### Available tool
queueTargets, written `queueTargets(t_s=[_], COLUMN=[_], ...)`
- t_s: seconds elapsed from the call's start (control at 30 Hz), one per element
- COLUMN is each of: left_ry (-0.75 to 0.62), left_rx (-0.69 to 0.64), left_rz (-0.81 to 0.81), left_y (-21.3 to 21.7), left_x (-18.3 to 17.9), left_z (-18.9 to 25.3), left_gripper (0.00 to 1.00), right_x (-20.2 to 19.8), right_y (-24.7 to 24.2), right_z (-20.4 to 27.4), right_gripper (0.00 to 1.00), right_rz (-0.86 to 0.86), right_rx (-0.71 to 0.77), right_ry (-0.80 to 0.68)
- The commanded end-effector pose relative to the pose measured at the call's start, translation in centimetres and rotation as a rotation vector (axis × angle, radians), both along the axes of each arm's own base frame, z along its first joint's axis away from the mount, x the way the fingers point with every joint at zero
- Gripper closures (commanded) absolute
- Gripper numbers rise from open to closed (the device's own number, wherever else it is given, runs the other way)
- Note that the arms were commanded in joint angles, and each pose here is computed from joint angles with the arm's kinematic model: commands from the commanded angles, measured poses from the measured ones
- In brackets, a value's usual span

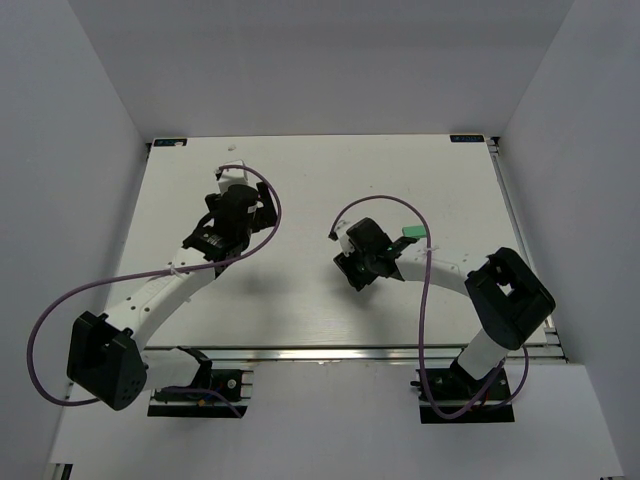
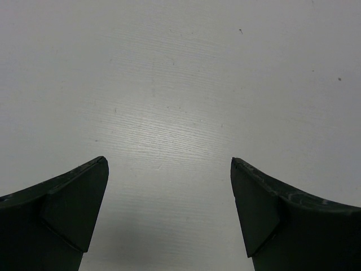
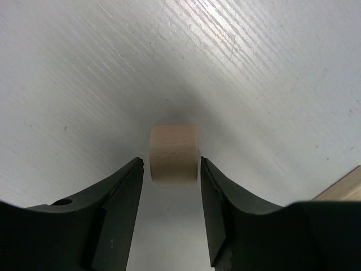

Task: Build the wood block tower

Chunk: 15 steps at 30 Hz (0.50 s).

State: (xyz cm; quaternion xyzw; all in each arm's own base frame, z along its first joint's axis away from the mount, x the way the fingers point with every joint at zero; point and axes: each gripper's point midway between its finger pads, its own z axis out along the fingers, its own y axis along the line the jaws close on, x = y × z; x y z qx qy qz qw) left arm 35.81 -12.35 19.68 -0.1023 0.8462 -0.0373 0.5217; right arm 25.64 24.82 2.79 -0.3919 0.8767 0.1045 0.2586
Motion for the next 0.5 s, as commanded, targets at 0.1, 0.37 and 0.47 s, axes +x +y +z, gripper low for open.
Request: queueTargets(t_s=[0.1,0.37,0.47], left_ry=[-0.039,-0.033,-0.032], left_rx=[-0.007,-0.007,-0.004], left_rz=[0.004,-0.004,-0.004], left_y=[0.40,0.21,0.22], left_x=[0.00,0.04,0.09], left_z=[1.28,0.98,0.99], left_gripper=[0.02,0.02,0.02], right_x=[0.25,0.52,0.69], right_y=[0.41,0.81,0.92], right_z=[0.28,0.76,0.98], right_gripper=[0.59,0.60,0.63], right_rz=[0.025,0.056,0.034], right_rx=[0.017,0.022,0.024], right_ry=[-0.031,-0.045,-0.039])
